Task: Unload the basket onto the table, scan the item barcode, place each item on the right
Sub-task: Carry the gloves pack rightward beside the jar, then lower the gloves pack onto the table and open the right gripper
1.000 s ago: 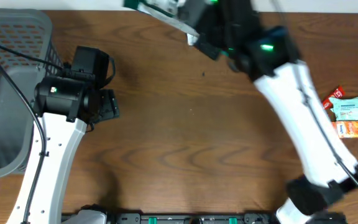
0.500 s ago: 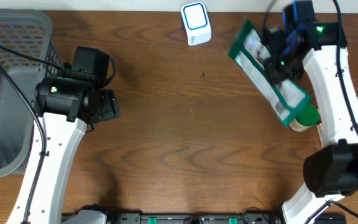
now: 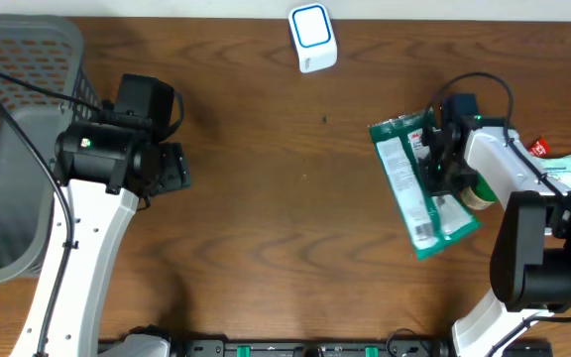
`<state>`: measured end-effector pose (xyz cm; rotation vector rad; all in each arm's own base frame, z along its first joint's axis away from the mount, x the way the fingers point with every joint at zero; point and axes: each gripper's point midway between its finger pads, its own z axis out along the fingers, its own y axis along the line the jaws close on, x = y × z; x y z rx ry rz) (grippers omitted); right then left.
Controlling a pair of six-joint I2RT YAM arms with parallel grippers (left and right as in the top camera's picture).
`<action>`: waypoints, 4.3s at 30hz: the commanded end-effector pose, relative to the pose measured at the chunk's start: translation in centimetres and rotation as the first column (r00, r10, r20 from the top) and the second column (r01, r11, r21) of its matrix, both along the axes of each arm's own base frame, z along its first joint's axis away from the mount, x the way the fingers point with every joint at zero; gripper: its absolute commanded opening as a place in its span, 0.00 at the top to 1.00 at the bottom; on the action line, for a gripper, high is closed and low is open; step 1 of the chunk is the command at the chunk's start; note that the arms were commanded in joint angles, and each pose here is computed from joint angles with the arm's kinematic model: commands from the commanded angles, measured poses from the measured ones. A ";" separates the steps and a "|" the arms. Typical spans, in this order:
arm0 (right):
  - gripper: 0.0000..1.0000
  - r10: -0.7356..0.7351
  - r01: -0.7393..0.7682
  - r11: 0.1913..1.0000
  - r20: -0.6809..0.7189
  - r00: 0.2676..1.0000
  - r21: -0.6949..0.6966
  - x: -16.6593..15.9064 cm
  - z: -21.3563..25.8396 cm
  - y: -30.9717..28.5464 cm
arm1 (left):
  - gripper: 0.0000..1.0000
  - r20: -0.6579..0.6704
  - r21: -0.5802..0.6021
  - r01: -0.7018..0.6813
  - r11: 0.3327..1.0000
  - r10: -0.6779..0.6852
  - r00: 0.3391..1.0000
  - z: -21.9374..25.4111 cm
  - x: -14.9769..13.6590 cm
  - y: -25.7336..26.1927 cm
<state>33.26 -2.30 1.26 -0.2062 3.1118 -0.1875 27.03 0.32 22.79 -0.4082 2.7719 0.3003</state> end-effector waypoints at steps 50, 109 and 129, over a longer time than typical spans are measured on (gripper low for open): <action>0.01 0.030 -0.009 0.997 0.295 0.955 -0.071 7.0 4.5 0.3 | 0.12 0.002 0.010 -0.003 1.000 0.003 1.000 0.1 0.0 0.2; 0.01 0.030 -0.009 0.997 0.295 0.955 -0.071 7.0 4.5 0.3 | 0.12 0.002 0.010 -0.003 1.000 0.003 1.000 0.2 0.0 0.2; 0.01 0.040 -0.021 0.997 0.281 0.959 -0.071 6.9 4.0 0.7 | 0.12 0.002 0.010 -0.003 1.000 0.003 1.000 0.1 0.0 0.2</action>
